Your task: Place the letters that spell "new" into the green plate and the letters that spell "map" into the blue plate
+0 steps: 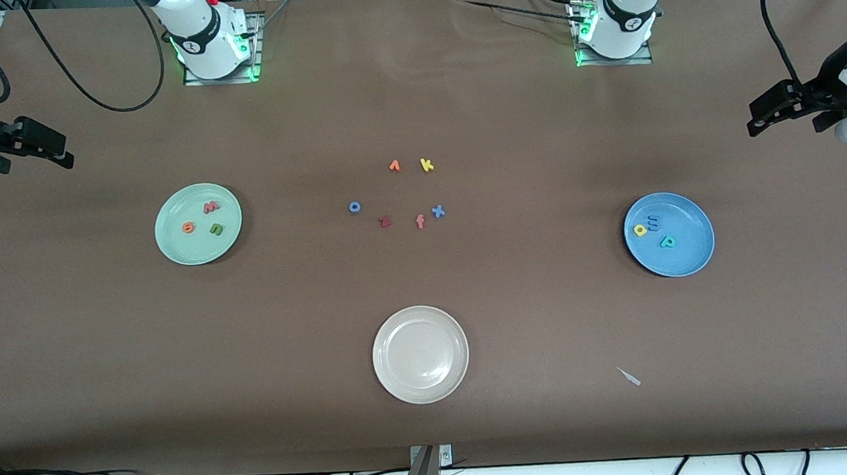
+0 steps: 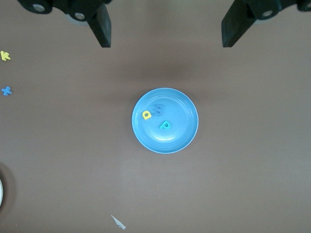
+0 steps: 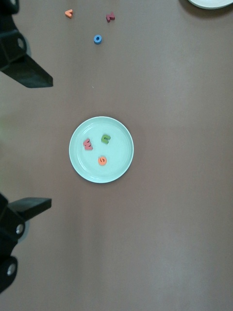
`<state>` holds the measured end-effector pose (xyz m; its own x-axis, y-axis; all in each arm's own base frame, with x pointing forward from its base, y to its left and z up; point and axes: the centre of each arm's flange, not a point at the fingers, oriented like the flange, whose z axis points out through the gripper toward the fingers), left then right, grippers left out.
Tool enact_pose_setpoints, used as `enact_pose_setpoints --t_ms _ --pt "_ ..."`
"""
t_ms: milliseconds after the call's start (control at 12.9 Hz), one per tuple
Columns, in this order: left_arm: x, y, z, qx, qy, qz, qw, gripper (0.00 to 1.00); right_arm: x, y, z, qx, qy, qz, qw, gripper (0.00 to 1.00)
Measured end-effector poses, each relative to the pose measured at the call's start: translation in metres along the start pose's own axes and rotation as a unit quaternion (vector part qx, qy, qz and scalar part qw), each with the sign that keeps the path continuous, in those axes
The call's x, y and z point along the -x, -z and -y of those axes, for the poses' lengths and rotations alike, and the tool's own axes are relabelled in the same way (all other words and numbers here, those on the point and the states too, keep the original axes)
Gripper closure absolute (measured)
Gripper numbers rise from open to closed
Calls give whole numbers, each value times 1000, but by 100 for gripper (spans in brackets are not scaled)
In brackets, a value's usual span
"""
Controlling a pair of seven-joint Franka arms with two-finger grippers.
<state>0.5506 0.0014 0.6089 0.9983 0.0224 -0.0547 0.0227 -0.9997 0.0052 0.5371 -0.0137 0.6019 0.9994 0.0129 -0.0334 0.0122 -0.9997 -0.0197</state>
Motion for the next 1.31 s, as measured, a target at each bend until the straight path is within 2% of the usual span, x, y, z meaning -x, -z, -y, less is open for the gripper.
enact_pose_setpoints --t_ms 1313 --pt "0 -2 1 0 0 2 1000 0 1 -1 7 0 6 3 1000 0"
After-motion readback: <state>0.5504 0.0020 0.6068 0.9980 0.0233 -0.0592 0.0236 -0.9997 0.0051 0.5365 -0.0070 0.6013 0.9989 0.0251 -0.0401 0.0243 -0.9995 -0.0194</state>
